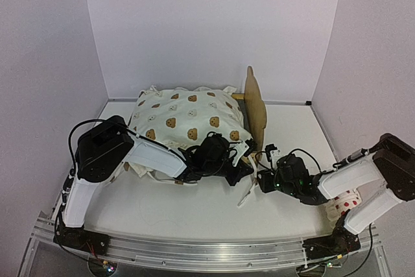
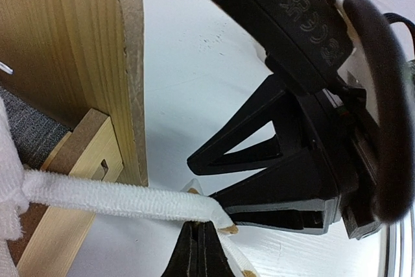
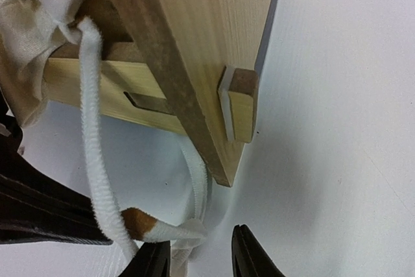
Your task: Set up the pet bed
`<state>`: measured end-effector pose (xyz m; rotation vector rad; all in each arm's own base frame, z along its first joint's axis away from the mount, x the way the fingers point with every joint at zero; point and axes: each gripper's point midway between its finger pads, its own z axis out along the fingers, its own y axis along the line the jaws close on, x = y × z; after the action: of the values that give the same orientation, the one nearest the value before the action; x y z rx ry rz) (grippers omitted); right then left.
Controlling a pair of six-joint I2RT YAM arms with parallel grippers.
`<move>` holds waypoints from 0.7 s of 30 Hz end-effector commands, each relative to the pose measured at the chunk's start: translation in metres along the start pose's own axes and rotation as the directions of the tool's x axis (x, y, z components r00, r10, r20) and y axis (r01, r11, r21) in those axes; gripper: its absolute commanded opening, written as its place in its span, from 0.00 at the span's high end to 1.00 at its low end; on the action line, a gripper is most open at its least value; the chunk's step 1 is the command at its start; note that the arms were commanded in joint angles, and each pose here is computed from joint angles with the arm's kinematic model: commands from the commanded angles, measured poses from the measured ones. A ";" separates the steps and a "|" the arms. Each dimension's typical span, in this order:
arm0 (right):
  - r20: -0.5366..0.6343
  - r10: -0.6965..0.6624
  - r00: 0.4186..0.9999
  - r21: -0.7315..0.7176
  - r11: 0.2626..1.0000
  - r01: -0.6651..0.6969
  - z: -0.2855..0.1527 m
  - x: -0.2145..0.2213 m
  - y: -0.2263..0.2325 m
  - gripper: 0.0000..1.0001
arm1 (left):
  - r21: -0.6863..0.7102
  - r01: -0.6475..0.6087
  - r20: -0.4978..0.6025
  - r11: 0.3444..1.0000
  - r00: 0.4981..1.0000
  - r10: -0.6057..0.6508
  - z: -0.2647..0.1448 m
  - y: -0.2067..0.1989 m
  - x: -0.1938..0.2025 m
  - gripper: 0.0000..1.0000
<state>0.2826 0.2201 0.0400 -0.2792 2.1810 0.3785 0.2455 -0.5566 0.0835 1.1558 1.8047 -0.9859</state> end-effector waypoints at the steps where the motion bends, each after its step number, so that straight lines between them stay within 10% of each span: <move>1: 0.077 0.002 0.997 -0.009 1.000 -0.001 0.007 -0.021 0.006 0.68 | 0.015 -0.025 0.056 1.000 0.998 0.024 0.003 0.000 -0.019 1.00; 18: 0.092 -0.009 0.996 -0.013 1.000 0.010 0.011 -0.021 0.007 1.00 | 0.006 -0.019 0.052 1.000 0.998 0.018 0.001 0.002 -0.018 1.00; 21: 0.095 -0.002 0.995 -0.006 1.000 0.003 0.009 -0.020 0.004 1.00 | -0.021 -0.008 0.040 1.000 0.999 0.009 -0.004 0.005 -0.019 0.87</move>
<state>0.2914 0.2262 0.0389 -0.2946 2.1338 0.3742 0.2458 -0.5564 0.0839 1.1609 1.8008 -0.9891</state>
